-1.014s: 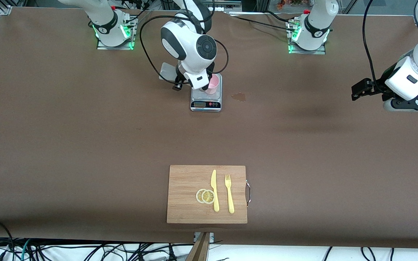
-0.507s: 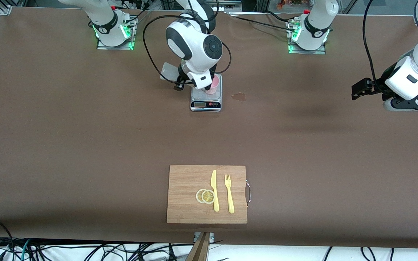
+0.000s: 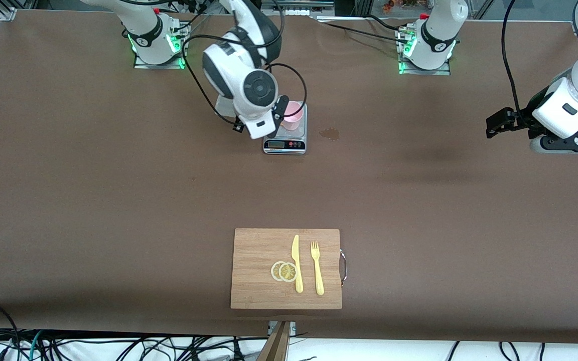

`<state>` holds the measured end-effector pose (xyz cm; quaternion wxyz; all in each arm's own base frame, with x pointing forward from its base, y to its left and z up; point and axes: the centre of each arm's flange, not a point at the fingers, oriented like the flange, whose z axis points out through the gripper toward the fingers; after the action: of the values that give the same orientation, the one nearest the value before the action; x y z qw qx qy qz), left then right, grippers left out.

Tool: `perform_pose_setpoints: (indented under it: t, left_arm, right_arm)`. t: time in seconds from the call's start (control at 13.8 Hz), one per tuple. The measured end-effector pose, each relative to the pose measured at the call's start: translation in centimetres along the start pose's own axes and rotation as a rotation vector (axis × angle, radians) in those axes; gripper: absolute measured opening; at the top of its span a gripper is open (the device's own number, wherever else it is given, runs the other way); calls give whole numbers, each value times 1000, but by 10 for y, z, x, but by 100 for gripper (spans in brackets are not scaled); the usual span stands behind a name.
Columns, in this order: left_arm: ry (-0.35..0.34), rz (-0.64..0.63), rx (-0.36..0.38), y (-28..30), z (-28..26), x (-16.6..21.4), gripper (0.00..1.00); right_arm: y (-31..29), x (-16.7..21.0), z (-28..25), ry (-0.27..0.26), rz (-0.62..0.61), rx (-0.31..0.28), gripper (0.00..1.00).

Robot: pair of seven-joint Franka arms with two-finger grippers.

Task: Add sauce to pink cup with both arms
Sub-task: 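Tilt the sauce bottle nozzle into the pink cup with the right gripper, then bring the sauce bottle back upright with the right gripper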

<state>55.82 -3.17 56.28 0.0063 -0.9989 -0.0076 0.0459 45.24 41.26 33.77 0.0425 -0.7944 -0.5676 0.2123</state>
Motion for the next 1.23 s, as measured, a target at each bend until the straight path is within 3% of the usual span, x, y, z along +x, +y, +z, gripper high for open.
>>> perform_pose_setpoints:
  t: [0.29, 0.51, 0.87, 1.23]
  left_arm:
    - [0, 0, 0, 0, 0, 0, 100]
    - [0, 0, 0, 0, 0, 0, 100]
    - [-1, 0, 0, 0, 0, 0, 100]
    - [-1, 0, 0, 0, 0, 0, 100]
  right_arm:
    - [55, -45, -25, 191, -76, 172, 26]
    - [94, -76, -33, 336, -171, 246, 26]
    - [160, -143, -30, 556, -413, 272, 26]
    - [221, -210, 19, 767, -673, 305, 26]
